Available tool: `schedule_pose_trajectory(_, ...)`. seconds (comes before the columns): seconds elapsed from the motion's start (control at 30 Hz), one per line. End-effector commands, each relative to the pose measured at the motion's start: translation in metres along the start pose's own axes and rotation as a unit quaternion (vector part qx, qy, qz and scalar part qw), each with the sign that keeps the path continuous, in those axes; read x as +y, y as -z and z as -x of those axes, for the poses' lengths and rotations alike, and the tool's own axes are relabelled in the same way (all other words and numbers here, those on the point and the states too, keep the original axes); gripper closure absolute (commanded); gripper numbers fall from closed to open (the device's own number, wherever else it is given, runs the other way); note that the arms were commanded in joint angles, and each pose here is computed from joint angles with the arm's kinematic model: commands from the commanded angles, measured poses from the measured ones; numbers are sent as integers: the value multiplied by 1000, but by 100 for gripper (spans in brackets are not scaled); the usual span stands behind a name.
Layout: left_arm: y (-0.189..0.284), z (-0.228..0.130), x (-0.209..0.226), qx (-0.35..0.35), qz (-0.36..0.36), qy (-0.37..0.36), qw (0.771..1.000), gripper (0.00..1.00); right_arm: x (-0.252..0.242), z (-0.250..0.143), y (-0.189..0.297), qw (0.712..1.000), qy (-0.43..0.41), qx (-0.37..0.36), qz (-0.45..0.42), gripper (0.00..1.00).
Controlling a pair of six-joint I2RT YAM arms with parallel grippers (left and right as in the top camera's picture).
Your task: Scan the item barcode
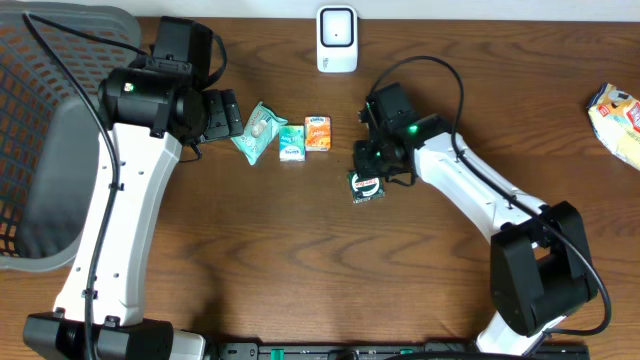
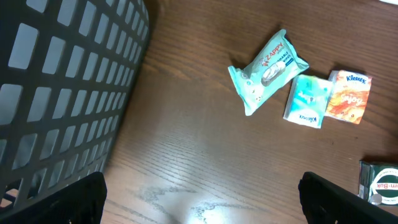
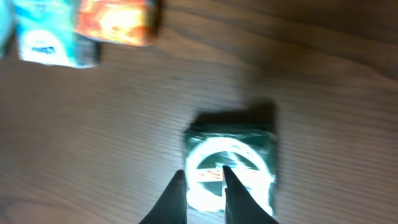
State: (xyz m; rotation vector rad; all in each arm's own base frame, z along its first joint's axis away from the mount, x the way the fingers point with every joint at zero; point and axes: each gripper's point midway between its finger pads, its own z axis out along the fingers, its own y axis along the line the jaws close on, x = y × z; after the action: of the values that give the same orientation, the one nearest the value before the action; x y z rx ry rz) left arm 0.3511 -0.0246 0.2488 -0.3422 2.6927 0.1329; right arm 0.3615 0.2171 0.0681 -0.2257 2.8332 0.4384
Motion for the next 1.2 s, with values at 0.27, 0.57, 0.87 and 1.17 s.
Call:
schedule_pose_trajectory(0.27,0,-1,3,0,7,5,1000,2,44,-20,-22,998,47,25,26,99)
schedule_pose_trajectory(0.57,0,0,3,0,7,5,1000,2,20,-39,-56,997,8,64,-33,99)
schedule_pose_trajectory(0.87,0,0,3,0,7,5,1000,2,-34,-41,-31,985,0,63,-161,99)
schedule_pose_trajectory(1.17,0,0,3,0,7,5,1000,2,-64,-30,5,982,-38,45,-182,99)
